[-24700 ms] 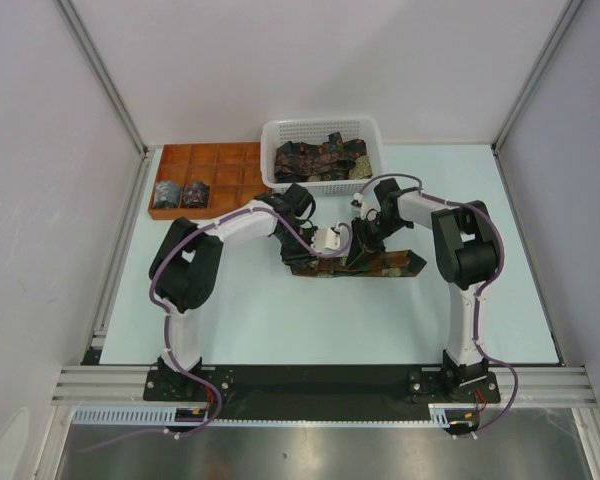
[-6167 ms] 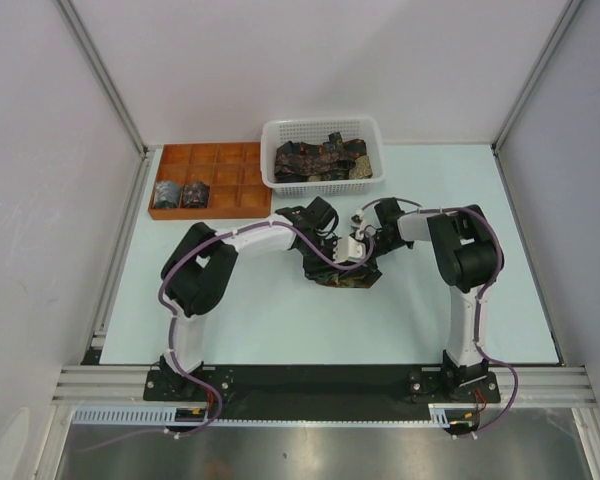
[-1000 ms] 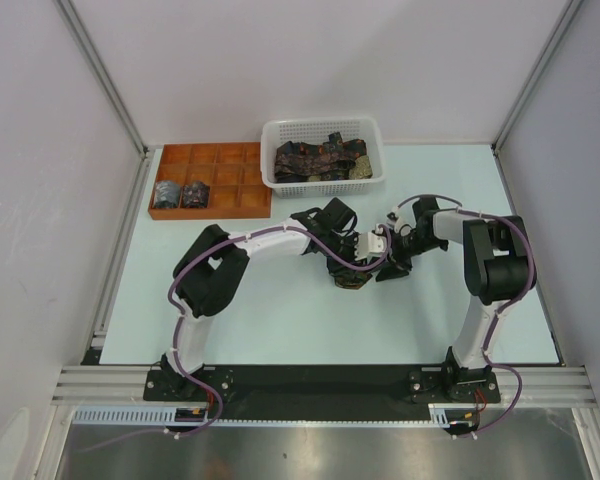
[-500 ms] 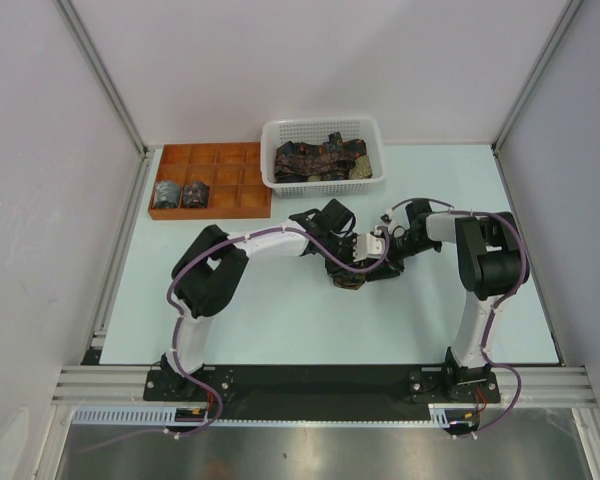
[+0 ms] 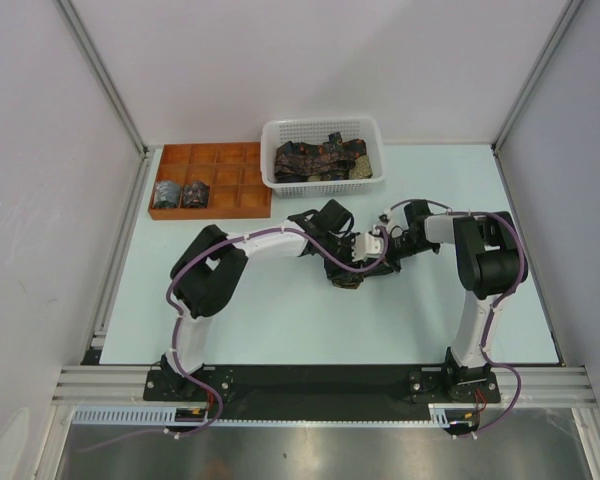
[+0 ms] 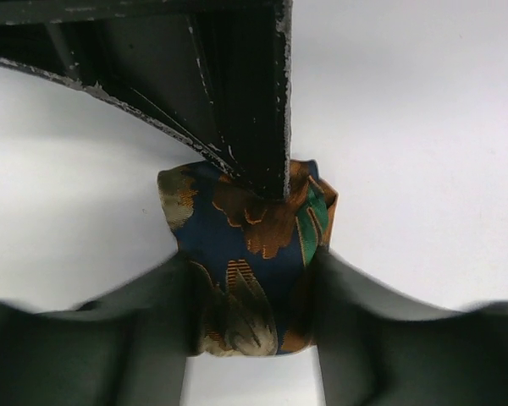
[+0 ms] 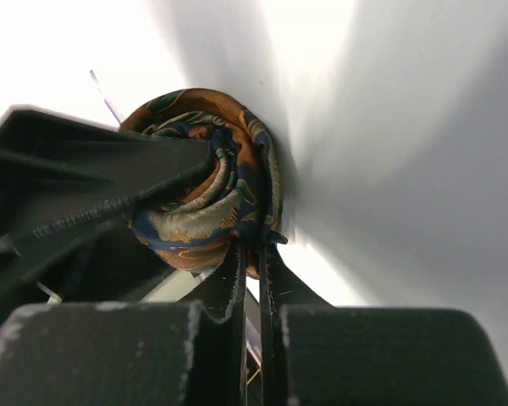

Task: Roll the ties
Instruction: Roll the tie at the center of the board.

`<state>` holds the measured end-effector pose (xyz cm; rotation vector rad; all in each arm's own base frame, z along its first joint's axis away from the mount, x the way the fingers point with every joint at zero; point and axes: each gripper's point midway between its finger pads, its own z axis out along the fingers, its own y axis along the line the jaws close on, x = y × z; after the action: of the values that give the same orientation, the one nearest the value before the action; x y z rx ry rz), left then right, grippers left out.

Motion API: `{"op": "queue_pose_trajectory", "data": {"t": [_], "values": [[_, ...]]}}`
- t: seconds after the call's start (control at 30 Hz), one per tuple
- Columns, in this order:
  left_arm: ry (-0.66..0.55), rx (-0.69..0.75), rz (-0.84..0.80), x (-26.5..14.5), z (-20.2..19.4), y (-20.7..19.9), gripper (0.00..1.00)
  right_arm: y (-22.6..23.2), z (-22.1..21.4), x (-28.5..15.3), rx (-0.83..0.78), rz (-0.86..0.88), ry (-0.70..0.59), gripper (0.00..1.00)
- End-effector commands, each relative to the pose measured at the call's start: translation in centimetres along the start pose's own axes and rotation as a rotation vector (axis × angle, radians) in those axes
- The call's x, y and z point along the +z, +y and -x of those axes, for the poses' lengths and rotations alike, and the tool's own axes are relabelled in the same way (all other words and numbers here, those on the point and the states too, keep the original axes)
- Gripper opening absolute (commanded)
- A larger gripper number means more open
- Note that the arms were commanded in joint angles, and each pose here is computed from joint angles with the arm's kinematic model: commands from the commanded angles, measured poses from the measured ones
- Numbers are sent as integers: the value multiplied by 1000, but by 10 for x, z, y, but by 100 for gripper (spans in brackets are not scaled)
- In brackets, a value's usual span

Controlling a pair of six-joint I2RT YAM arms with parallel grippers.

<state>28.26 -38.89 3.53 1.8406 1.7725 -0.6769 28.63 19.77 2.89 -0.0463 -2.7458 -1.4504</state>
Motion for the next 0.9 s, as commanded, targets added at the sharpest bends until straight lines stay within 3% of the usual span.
{"op": "queue_pose_trajectory", "data": {"t": [0.0,0.1,0.33,0.47,0.53,0.63,0.67,0.73,0.87], "values": [[3,-119,9,-15,-9,-3,71,-14,15,18,-118,-89,-63,0],[-97,-162,51,-42,14,6,99,-15,17,17,-120,-99,-77,0],[-238,-265,151,-99,44,13,100,-9,20,15,-128,-82,-102,0],[-240,-459,217,-115,28,23,99,-3,22,13,-129,-61,-114,0],[-254,-614,208,-120,17,26,99,1,22,13,-135,-51,-114,0],[-375,-886,117,-127,7,27,99,3,24,12,-134,-45,-115,0],[-414,-1038,93,-128,5,29,100,3,24,12,-133,-42,-114,0],[-466,-1111,47,-132,3,34,100,5,25,12,-133,-40,-117,0],[-451,-1137,16,-130,2,33,99,9,25,13,-125,-31,-116,0]]}}
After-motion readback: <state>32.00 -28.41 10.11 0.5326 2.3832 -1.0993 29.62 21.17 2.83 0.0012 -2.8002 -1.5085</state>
